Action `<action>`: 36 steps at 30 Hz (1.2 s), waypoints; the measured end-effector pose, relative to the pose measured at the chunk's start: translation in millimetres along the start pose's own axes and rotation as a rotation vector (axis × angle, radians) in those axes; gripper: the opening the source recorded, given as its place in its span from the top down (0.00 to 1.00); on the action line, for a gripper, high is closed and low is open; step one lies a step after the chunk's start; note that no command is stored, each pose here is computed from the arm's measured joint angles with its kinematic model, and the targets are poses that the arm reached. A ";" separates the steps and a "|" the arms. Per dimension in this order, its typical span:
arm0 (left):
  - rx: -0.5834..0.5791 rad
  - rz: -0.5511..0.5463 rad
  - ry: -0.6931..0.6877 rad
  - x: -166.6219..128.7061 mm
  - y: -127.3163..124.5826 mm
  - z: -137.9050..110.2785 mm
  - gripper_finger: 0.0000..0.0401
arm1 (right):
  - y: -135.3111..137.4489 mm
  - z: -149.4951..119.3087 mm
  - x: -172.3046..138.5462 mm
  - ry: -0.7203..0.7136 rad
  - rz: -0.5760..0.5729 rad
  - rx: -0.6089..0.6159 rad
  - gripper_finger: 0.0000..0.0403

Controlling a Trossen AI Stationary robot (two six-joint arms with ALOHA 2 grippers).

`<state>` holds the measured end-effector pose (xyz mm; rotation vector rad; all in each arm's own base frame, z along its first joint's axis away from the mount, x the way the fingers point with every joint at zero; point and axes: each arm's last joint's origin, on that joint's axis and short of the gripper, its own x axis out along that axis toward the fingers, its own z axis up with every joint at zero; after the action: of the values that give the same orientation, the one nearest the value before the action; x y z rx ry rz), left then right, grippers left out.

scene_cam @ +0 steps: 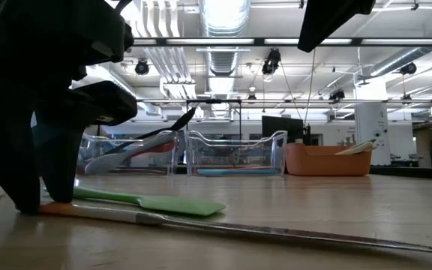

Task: Pick & Place Kitchen Items
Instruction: Put the orange knife into the orange bin

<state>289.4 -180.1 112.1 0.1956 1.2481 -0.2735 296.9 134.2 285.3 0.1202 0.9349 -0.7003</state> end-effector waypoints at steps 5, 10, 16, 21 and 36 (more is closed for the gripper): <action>-0.002 0.000 0.000 -0.1 0.5 0.1 0.80 | 0.0 0.0 0.0 0.000 0.000 0.001 0.80; -0.005 0.000 0.001 0.0 1.5 0.3 0.82 | 1.4 0.8 0.0 -0.005 0.013 0.011 0.80; -0.009 -0.001 0.002 0.1 3.1 0.6 0.82 | 33.1 9.0 -0.3 -0.120 0.294 -0.038 0.80; -0.012 0.001 0.001 0.2 4.4 0.9 0.82 | 70.5 6.0 2.2 -0.227 0.595 -0.108 0.80; -0.016 -0.006 0.004 0.3 5.9 1.2 0.82 | 159.8 -50.3 33.5 -0.146 0.610 -0.193 0.80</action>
<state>292.4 -174.9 112.2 0.1789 1.2545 -0.2685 370.9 260.8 197.6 0.1708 0.7640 -0.0523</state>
